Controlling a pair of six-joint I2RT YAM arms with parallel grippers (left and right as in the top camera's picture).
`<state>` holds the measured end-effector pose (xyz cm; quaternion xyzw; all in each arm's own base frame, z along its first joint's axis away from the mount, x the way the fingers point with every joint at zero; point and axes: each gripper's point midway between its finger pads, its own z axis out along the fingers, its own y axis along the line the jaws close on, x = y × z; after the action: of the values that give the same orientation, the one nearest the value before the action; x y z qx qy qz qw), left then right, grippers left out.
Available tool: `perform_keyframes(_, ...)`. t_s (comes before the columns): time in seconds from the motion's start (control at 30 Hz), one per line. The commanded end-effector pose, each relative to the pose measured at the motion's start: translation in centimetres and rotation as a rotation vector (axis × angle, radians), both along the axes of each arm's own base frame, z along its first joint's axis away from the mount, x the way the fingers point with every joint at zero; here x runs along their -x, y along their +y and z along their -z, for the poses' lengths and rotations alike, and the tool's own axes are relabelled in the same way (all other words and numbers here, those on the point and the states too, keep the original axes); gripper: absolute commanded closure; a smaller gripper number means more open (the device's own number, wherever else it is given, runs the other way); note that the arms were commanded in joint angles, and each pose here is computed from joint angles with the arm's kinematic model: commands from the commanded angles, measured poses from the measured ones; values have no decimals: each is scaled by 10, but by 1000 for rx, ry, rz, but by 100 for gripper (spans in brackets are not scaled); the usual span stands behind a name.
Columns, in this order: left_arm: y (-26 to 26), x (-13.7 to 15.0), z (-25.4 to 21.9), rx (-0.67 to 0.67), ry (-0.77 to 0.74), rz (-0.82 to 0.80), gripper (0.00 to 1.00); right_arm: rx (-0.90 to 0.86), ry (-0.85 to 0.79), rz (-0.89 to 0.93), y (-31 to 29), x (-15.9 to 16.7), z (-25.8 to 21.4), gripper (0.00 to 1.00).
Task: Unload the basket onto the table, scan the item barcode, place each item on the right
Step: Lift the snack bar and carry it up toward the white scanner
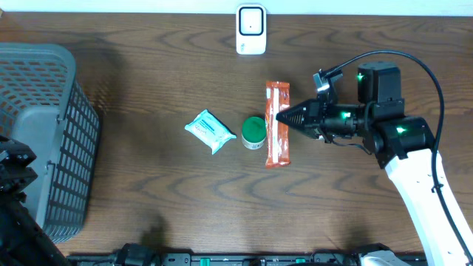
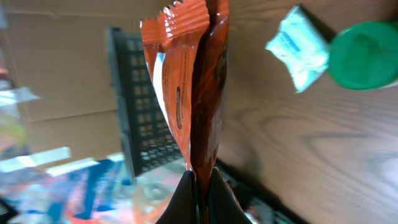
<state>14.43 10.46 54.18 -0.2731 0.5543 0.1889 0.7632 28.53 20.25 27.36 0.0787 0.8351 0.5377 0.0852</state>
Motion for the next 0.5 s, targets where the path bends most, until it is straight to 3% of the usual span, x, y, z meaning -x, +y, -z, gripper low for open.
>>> perform_keyframes(0.0, 1, 2, -1, 9, -14, -4, 17, -107, 110, -6, 5, 11, -21, 98)
perform_keyframes(0.27, 1, 2, -1, 9, -14, -4, 17, -104, 89, -5, 5, 8, -22, 98)
perform_keyframes(0.33, 1, 2, -1, 9, -14, -4, 17, -38, -196, -26, 4, -11, -30, 99)
perform_keyframes(0.47, 1, 2, 0, 9, -13, -4, 17, 125, -393, 112, -13, -51, -26, 98)
